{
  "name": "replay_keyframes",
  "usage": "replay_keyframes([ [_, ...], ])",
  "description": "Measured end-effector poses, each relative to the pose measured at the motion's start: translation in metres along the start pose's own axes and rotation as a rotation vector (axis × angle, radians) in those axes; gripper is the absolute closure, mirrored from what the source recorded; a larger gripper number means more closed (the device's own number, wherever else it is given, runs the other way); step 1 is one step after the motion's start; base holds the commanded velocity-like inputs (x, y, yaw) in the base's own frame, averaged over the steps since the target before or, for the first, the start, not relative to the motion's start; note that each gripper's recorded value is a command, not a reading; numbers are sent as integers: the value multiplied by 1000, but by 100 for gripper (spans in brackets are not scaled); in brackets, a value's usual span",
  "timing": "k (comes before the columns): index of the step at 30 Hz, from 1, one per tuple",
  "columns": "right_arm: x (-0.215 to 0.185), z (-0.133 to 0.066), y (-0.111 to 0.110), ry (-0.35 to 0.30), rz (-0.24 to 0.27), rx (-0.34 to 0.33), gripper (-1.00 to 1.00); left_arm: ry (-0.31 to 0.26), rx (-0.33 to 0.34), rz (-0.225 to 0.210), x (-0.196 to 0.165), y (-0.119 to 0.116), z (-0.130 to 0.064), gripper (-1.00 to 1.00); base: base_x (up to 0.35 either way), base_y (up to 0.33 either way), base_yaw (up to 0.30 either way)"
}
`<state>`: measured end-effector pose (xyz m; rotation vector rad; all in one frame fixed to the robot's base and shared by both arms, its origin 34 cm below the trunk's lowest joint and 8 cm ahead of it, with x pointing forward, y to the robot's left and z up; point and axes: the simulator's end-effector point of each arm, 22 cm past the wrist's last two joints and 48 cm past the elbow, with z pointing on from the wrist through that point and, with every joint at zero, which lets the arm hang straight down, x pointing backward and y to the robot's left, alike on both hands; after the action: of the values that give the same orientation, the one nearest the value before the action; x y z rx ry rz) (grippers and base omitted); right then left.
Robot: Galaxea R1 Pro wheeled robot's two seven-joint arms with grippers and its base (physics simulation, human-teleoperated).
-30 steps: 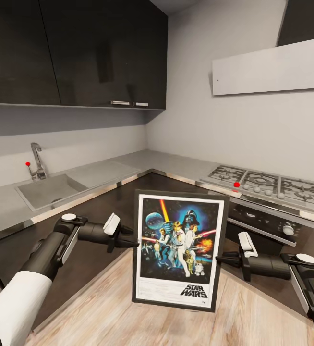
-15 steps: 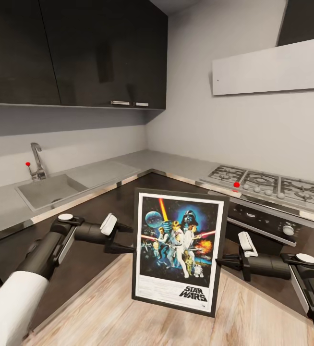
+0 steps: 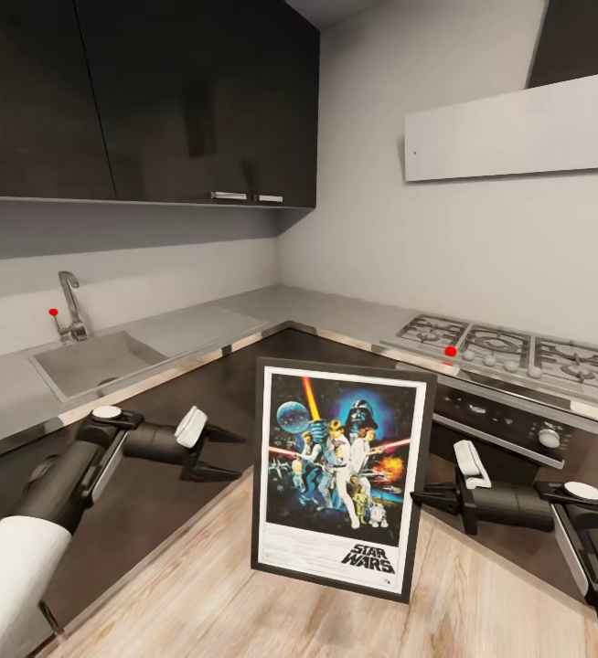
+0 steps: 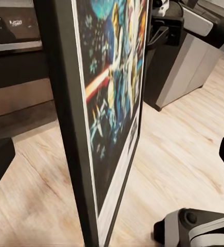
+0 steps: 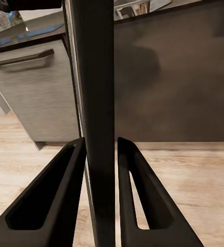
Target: Pick up the poster from the kitchen countertop and hang it on one of the wall nails in the kitchen.
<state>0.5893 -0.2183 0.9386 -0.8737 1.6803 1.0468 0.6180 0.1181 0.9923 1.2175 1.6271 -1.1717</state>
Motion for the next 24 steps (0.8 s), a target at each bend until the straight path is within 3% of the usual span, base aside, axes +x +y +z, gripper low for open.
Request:
replay_keyframes([
  [6,-1,-2,0,-2,-8,2,100,16,-23,-46,16,9,-12,-100,0,0,0],
  [9,-1,-4,-1,-3,-56,3,100,23,-36,-56,41,19,-20,-100,0,0,0],
  [14,0,-5,-1,1,-65,5,100,21,-41,-120,69,27,-23,-100,0,0,0],
  [17,1,-6,-2,3,-65,7,100,21,-42,-129,80,28,-23,-100,0,0,0],
  [22,2,-8,-2,5,-64,10,100,15,-45,-173,129,31,-25,-100,0,0,0],
  [23,3,-9,-2,6,-63,12,100,11,-56,-135,158,30,-26,-100,0,0,0],
  [24,3,-10,-3,2,-62,16,100,15,-90,-262,202,26,-27,-100,0,0,0],
])
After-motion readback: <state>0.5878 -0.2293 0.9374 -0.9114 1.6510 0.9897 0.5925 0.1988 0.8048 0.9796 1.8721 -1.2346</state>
